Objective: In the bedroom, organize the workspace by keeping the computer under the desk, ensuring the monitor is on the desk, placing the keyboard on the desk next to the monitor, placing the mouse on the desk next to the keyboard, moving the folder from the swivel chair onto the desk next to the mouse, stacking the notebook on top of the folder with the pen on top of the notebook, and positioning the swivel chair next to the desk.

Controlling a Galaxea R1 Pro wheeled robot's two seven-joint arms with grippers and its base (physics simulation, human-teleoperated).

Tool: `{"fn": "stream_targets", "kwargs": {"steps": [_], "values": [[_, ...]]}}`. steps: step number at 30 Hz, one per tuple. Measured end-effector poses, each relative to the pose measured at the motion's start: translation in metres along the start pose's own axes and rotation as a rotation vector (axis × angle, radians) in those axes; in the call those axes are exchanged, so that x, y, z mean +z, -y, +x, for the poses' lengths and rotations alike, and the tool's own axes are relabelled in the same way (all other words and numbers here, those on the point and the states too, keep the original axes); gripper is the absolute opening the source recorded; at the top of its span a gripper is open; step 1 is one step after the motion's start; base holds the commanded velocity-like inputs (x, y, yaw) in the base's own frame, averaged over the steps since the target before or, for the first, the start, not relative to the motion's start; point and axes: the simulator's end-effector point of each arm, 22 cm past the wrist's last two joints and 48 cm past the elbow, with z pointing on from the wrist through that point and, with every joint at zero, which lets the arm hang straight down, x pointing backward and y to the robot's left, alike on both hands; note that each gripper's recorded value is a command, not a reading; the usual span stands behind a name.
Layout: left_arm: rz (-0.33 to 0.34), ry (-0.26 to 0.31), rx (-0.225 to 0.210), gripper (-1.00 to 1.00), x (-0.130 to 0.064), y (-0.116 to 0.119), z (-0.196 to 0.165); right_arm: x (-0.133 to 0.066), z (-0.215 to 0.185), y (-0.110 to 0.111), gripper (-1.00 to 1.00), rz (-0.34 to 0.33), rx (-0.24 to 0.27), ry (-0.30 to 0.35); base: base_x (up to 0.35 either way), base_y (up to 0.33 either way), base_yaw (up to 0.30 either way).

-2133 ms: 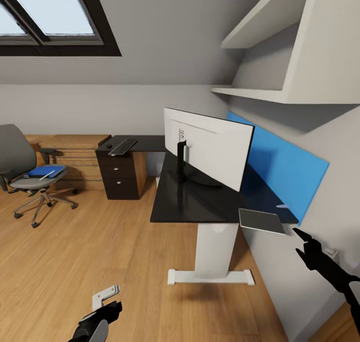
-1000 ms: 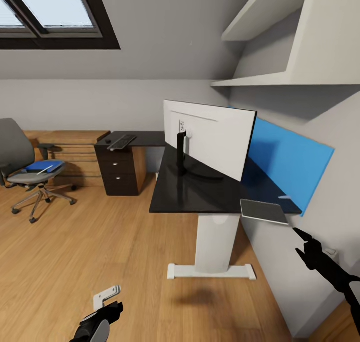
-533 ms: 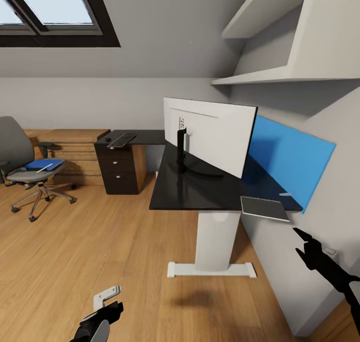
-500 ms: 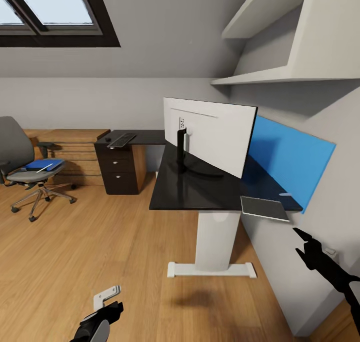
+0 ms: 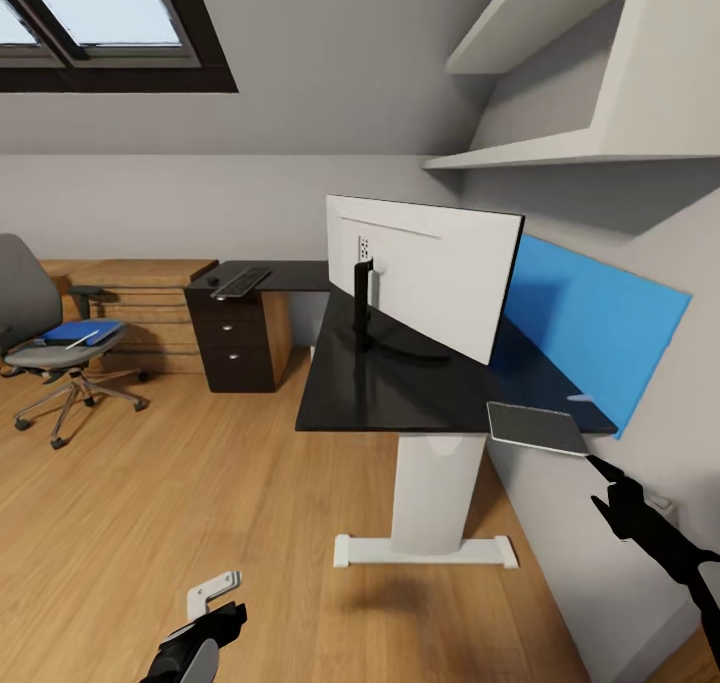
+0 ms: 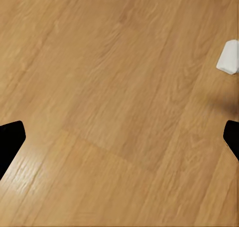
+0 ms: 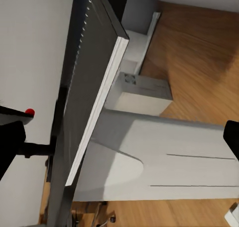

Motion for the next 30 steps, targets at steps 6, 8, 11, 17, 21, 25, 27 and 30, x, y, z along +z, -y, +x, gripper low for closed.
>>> {"fn": "stream_targets", "kwargs": {"steps": [6, 8, 11, 17, 21, 25, 27, 30], "values": [[0.000, -0.001, 0.001, 1.00, 0.0002, 0.0000, 0.0004, 0.0001, 0.0001, 0.0004, 1.00, 0.001, -0.001, 0.000, 0.061, 0.000, 0.000], [0.000, -0.002, 0.001, 1.00, 0.0003, 0.0000, 0.0005, 0.0001, 0.0000, 0.0004, 1.00, 0.001, -0.001, 0.000, 0.033, 0.000, 0.000], [0.000, -0.001, 0.001, 1.00, 0.0001, 0.0000, 0.0004, 0.0001, 0.0000, 0.0003, 1.00, 0.001, -0.001, 0.000, 0.095, 0.000, 0.000], [0.000, -0.001, 0.001, 1.00, 0.0002, 0.0000, 0.0004, 0.0001, 0.0000, 0.0004, 1.00, 0.001, -0.001, 0.000, 0.107, 0.000, 0.000], [0.000, -0.002, 0.001, 1.00, 0.0003, 0.0000, 0.0005, 0.0001, -0.0004, 0.0003, 1.00, 0.001, -0.001, 0.001, 0.019, 0.000, 0.000], [0.000, -0.002, 0.001, 1.00, 0.0003, 0.0000, 0.0005, 0.0001, -0.0004, 0.0003, 1.00, 0.001, -0.001, 0.001, 0.008, 0.000, 0.000], [0.000, -0.002, 0.001, 1.00, 0.0003, -0.0001, 0.0006, 0.0000, -0.0006, 0.0003, 1.00, 0.001, -0.002, 0.001, 0.076, 0.000, 0.000], [-0.001, -0.002, 0.001, 1.00, 0.0002, -0.0003, 0.0006, -0.0001, -0.0004, 0.0001, 1.00, 0.001, -0.001, 0.001, 0.187, 0.000, 0.000]]}}
